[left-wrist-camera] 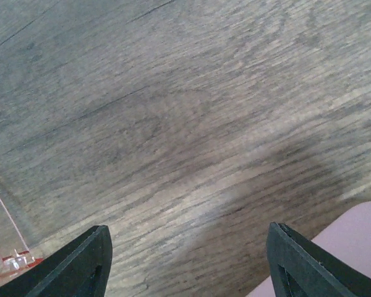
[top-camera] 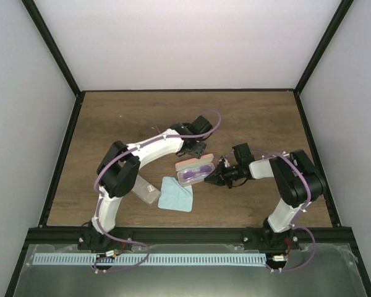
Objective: Organize the sunglasses
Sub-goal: Close the sunglasses case at the center of the board.
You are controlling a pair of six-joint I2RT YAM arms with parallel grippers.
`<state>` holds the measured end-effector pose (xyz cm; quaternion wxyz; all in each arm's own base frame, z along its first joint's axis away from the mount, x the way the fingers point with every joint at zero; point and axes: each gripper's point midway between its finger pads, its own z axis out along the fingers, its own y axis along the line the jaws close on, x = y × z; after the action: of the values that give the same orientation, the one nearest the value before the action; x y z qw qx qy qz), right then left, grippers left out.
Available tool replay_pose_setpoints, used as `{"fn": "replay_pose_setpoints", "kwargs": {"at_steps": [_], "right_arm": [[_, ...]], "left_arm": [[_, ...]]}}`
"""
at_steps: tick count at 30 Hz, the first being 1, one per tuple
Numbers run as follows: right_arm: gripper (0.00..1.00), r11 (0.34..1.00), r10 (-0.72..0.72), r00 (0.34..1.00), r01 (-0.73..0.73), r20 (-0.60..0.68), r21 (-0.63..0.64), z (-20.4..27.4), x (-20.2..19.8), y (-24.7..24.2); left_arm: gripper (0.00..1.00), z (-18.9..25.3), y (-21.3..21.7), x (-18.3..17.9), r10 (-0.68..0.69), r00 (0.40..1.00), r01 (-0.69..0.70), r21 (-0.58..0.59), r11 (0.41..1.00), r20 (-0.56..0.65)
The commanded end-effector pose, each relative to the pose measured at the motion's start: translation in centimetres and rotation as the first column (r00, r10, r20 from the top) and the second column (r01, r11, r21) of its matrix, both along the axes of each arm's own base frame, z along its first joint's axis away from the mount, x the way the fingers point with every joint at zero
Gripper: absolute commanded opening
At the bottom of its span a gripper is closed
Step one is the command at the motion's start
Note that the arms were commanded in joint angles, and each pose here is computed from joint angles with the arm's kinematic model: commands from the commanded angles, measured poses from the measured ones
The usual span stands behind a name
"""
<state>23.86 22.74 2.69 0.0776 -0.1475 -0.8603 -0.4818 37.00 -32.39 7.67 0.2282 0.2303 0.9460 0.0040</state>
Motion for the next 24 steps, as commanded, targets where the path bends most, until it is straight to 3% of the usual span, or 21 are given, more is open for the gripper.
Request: {"fn": "replay_pose_setpoints", "kwargs": {"at_steps": [1, 24], "right_arm": [[0.01, 0.994, -0.029, 0.997, 0.022, -0.065, -0.107, -2.4, -0.5, -0.8], [0.01, 0.985, -0.009, 0.999, 0.002, -0.041, -0.172, -2.8, -0.4, -1.4]], "left_arm": [[0.7, 0.9, -0.6, -1.3, -0.014, 1.0, 0.014, -0.032, 0.999, 0.006], [0.7, -0.2, -0.4, -3.3, -0.016, 1.0, 0.016, -0.038, 0.999, -0.014]]}}
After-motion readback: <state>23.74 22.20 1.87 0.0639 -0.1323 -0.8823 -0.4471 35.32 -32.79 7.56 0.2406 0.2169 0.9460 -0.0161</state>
